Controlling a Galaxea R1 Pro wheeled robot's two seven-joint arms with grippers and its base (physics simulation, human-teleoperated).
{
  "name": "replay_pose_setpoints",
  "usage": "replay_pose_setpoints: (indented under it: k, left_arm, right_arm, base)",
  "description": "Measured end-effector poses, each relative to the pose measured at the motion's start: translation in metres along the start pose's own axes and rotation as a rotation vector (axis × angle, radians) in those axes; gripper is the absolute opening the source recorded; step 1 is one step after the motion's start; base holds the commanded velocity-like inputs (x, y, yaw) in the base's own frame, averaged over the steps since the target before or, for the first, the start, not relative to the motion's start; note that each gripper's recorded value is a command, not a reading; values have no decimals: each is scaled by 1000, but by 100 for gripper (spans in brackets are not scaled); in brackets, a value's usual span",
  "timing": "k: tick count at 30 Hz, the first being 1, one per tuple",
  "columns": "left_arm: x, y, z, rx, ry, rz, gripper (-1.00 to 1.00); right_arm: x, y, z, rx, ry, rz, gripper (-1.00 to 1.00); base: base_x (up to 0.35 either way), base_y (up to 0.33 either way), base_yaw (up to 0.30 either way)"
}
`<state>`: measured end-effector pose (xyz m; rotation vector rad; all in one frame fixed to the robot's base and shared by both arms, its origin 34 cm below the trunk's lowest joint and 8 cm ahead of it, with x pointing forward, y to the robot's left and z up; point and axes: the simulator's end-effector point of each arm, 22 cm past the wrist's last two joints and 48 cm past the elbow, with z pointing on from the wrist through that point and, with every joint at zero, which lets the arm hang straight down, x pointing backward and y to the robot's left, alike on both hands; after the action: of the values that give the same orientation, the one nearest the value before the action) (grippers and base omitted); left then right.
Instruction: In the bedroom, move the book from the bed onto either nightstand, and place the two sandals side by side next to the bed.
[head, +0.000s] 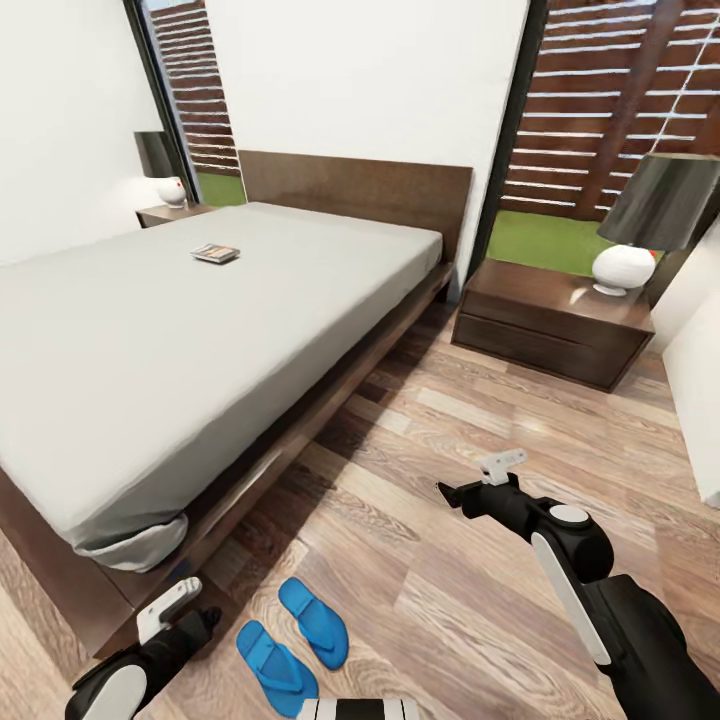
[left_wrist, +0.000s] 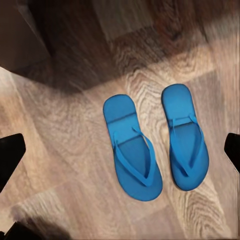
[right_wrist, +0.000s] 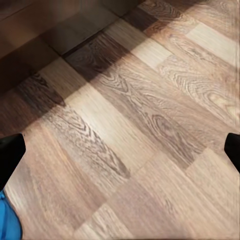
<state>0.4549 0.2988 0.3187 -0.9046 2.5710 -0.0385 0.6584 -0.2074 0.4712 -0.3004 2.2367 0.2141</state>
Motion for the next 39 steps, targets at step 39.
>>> replay_pose_setpoints:
  k: [39]
  left_arm:
    - [-59, -120, -30, 200, -48, 60, 100]
  right_arm:
    - [-68, 5, -61, 22, -119, -35, 100]
  base:
    - [0, 0, -267]
